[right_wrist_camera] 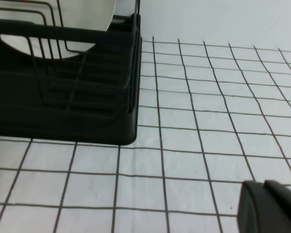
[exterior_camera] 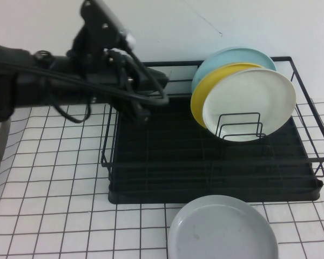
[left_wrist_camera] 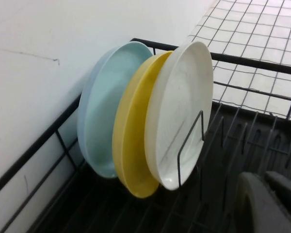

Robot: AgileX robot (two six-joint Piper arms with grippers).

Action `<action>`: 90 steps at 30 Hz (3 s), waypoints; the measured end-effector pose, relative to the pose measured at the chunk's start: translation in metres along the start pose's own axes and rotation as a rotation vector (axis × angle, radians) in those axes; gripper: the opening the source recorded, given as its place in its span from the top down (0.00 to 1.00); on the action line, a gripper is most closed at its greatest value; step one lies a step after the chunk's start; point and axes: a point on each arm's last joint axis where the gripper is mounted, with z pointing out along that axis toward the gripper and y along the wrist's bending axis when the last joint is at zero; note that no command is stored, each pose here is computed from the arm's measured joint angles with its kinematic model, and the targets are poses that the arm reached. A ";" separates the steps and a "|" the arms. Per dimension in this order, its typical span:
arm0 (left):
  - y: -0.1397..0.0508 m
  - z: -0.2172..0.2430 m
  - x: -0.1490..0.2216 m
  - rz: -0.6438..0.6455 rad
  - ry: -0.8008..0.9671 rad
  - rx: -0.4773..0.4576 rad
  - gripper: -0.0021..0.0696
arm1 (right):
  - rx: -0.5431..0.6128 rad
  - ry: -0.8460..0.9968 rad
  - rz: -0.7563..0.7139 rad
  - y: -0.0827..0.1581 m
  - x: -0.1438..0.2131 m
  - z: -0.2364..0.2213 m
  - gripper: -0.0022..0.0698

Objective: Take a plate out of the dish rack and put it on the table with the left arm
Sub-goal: Grasp the plate from the shelf, then place the plate from the table

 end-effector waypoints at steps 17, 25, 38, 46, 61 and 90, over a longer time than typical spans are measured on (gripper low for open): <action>-0.003 0.144 0.022 0.229 0.094 -0.140 0.37 | 0.000 0.000 0.000 0.000 0.000 0.000 0.97; 0.004 0.179 0.037 0.228 0.112 -0.143 0.51 | 0.000 0.000 0.000 0.000 0.000 0.000 0.97; 0.015 0.194 0.048 0.160 0.116 -0.226 0.86 | 0.000 0.000 0.000 0.000 0.000 0.000 0.97; 0.014 0.174 0.015 0.105 0.032 -0.273 0.92 | 0.000 0.000 0.000 0.000 0.000 0.000 0.97; -0.013 0.045 -0.106 -0.155 -0.345 -0.294 0.93 | 0.000 0.000 0.000 0.000 0.000 0.000 0.97; -0.096 0.052 0.086 -0.579 0.430 -0.028 0.94 | 0.000 0.000 0.000 0.000 0.000 0.000 0.97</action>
